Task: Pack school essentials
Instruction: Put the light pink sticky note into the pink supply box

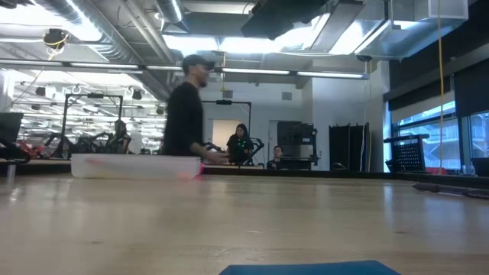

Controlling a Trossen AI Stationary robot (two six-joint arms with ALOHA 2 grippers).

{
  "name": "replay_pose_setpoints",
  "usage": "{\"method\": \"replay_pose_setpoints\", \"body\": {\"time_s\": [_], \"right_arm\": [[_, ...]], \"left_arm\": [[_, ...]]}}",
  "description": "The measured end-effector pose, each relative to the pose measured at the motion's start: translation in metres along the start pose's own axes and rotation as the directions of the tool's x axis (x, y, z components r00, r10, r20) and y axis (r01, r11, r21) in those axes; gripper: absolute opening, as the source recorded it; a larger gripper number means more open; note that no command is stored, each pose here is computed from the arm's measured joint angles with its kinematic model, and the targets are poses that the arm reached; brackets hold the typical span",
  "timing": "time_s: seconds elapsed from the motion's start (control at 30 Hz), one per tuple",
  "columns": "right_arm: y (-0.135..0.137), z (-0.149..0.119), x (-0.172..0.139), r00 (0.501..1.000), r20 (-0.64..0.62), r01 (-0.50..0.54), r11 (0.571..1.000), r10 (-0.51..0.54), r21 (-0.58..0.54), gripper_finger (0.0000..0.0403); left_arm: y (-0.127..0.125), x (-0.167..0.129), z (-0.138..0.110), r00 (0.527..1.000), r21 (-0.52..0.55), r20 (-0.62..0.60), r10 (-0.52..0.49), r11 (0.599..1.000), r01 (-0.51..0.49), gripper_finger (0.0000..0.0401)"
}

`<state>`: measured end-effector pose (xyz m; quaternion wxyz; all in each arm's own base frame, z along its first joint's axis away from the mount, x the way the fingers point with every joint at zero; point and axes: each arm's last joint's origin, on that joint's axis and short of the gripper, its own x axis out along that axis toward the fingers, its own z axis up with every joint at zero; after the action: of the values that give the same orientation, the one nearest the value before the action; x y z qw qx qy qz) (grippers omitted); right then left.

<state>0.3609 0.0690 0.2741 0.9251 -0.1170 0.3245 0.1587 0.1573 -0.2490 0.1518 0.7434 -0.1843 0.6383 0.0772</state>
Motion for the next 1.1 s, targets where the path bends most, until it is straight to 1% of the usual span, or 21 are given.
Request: {"method": "replay_pose_setpoints", "body": {"time_s": [0.33,1.1], "right_arm": [[0.0000,0.0001,0.0000,1.000,0.001,0.000,1.000,0.000,0.000,0.0071],[0.0000,0.0002,0.0000,1.000,0.002,0.000,1.000,0.000,0.000,0.0071]], "left_arm": [[-0.0015,0.0083,-0.0008,1.000,0.000,-0.016,0.018,1.000,-0.018,0.0399],[-0.0024,0.0094,-0.0008,0.999,-0.005,-0.034,0.003,1.000,-0.003,0.0399]]}}
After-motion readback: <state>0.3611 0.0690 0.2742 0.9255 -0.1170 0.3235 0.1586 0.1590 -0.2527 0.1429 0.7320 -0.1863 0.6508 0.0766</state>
